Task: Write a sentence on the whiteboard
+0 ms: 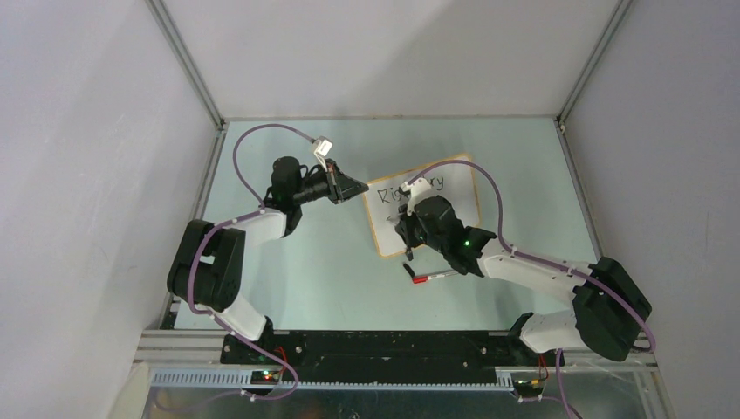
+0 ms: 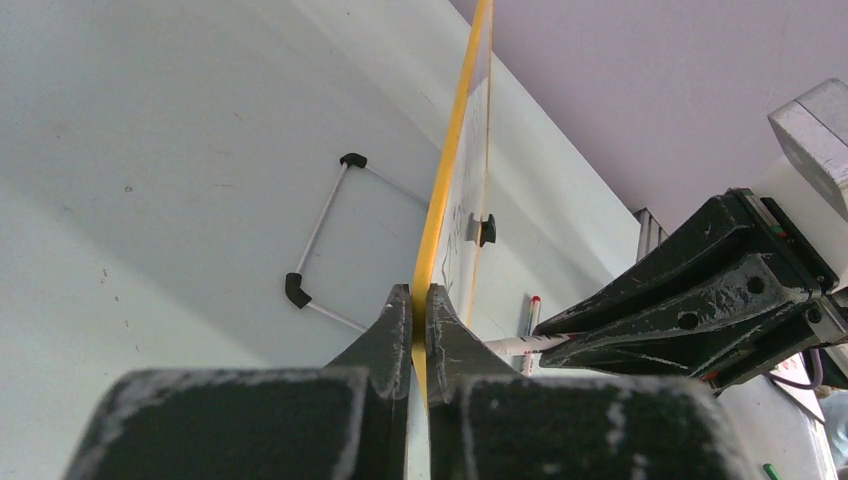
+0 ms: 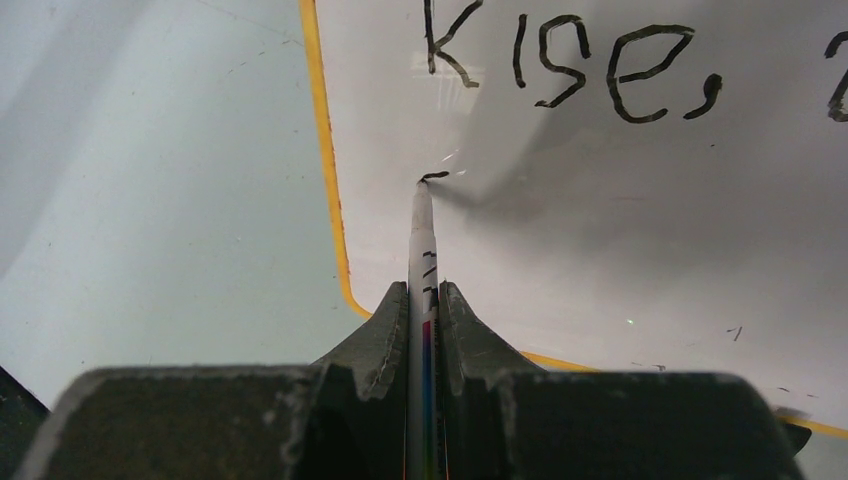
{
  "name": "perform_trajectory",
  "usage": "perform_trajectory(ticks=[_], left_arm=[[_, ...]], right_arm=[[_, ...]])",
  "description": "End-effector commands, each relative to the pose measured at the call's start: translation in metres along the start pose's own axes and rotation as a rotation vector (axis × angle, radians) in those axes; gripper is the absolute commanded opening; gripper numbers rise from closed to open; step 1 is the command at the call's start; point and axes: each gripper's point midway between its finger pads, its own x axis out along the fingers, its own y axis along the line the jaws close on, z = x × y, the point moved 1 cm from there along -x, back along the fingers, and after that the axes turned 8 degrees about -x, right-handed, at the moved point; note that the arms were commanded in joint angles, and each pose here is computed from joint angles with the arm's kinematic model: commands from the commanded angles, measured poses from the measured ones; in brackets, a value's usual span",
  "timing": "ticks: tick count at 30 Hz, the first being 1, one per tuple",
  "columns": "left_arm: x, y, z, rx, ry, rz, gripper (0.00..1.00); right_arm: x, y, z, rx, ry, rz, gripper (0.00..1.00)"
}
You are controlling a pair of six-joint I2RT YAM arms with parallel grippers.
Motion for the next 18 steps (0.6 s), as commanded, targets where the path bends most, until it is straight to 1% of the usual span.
perform_trajectory(ticks=[1,12,14,18], left_arm=[[0.0013,-0.0124,0.0139,0.060,-0.015,-0.021,0.02],[0.0011,-0.0128,0.0139,0.063,-0.015,-0.022,0.02],[0.0012,-0.0130,0.0136,0.062,-0.013,-0.022,0.02],[0.0011,-0.0127,0.0136,0.061,-0.014,-0.021,0.02]], right_arm=[[0.0011,0.0053,0.0158,-0.002,-0.026,0.018,0.00],[-0.0014,0.0004,0.0168,-0.005,-0.028,-0.010,0.00],[-0.0029,-0.0019,0.0100,-0.010,0.000,-0.020,0.00],[-0.0035,-0.0038,0.0098,-0.013,0.001,-0.030,0.00]])
